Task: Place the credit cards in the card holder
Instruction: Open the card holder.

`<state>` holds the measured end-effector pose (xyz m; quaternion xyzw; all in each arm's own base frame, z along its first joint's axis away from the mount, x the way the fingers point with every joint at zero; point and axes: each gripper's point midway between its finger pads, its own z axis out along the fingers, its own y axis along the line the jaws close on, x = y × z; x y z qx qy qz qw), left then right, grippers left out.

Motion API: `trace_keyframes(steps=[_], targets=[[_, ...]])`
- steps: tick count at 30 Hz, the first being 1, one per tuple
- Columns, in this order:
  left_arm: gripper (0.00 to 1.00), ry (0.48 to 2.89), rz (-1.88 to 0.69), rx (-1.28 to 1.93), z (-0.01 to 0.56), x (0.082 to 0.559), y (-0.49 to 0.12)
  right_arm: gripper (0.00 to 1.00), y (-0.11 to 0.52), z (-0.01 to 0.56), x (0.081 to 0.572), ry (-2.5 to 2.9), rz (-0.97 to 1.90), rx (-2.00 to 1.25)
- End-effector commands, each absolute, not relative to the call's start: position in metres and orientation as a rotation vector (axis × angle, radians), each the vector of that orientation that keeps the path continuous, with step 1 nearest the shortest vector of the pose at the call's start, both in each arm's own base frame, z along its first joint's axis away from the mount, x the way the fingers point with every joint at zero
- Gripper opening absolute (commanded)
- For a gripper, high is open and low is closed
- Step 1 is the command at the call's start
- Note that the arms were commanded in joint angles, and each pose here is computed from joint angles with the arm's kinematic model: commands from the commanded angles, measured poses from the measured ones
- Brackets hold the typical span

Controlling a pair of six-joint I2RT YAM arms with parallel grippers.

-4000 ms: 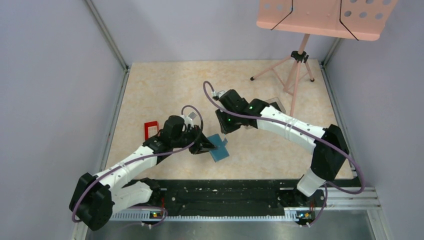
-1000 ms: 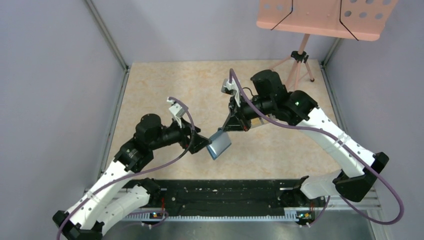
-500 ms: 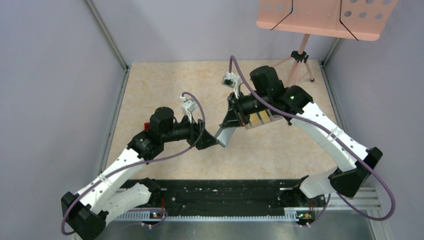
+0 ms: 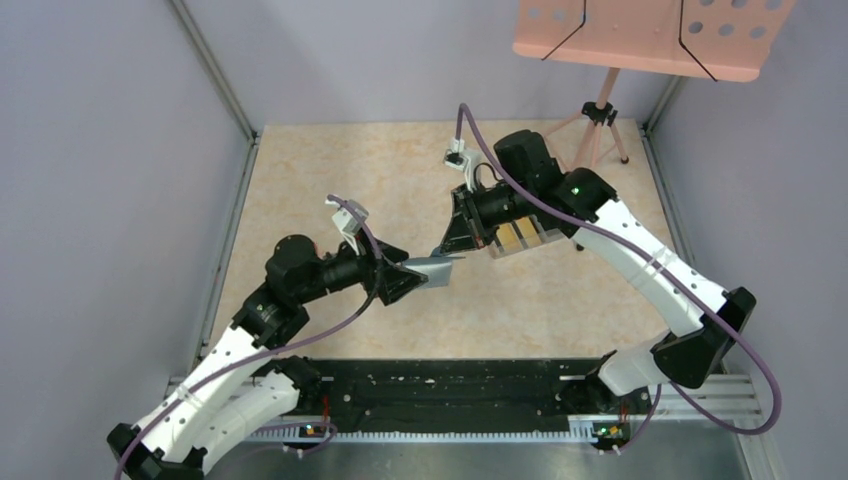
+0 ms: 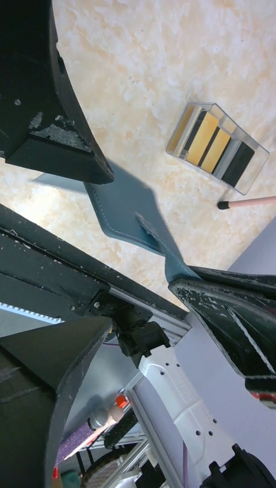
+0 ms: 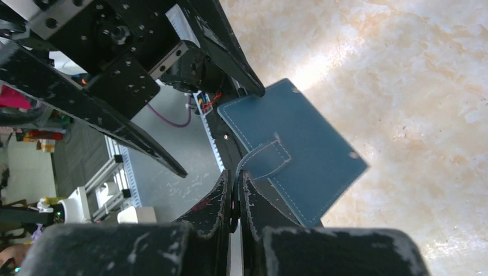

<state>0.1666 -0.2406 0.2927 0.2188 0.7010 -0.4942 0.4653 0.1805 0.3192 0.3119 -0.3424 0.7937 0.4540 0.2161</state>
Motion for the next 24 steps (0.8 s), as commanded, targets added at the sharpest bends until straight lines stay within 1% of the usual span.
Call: trace_keyframes(steps=[1, 8, 14, 16, 20, 24], targets=[[0.88, 1.698, -1.240, 0.567, 0.291, 0.169, -0.249, 0.00, 0.323, 0.342, 0.184, 2.125, 1.331, -0.915], [0.87, 1.713, -1.182, 0.565, 0.277, 0.177, -0.247, 0.00, 0.329, 0.354, 0.173, 2.086, 1.477, -0.933], [0.82, 1.709, -1.184, 0.559, 0.273, 0.179, -0.249, 0.00, 0.331, 0.353, 0.161, 2.080, 1.575, -0.963], [0.82, 1.718, -1.180, 0.554, 0.269, 0.180, -0.248, 0.00, 0.332, 0.352, 0.158, 2.072, 1.609, -0.978], [0.88, 1.700, -1.131, 0.539, 0.270, 0.184, -0.243, 0.00, 0.331, 0.349, 0.154, 2.066, 1.640, -1.003], [0.91, 1.678, -1.074, 0.555, 0.270, 0.183, -0.235, 0.00, 0.330, 0.346, 0.150, 2.060, 1.665, -1.029]])
